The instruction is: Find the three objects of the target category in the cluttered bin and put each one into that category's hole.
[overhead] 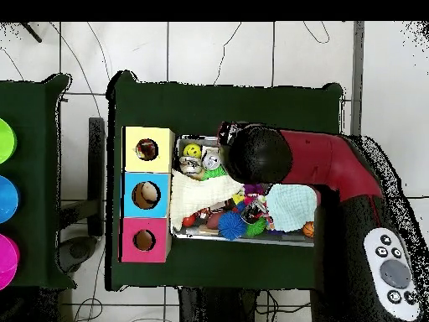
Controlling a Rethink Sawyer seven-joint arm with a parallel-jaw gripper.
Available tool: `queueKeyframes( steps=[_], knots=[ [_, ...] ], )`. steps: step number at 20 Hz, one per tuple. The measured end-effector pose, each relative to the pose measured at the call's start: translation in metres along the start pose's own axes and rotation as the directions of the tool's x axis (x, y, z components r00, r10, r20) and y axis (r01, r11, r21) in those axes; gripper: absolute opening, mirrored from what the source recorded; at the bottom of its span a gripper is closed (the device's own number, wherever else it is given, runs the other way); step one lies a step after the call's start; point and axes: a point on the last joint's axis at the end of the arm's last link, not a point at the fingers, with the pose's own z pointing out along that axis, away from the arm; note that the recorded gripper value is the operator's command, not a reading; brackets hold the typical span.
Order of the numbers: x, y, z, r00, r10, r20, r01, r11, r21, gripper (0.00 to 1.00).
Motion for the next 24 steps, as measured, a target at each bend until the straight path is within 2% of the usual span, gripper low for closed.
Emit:
queueKeyframes(
  steps=[7, 11, 18, 24],
  knots=[
    [-0.005, -0.019, 0.005, 1.0, 0.0, 0.008, 0.0, 1.0, -0.002, 1.0],
    [-0.003, -0.037, 0.017, 0.9999, -0.016, 0.0, 0.016, 0.9999, -0.001, 1.0],
    [0.006, -0.078, 0.05, 0.999, -0.033, -0.03, 0.032, 0.9994, -0.016, 1.0],
    [0.019, -0.109, 0.083, 0.995, -0.078, -0.063, 0.075, 0.9963, -0.042, 1.0]
  ],
)
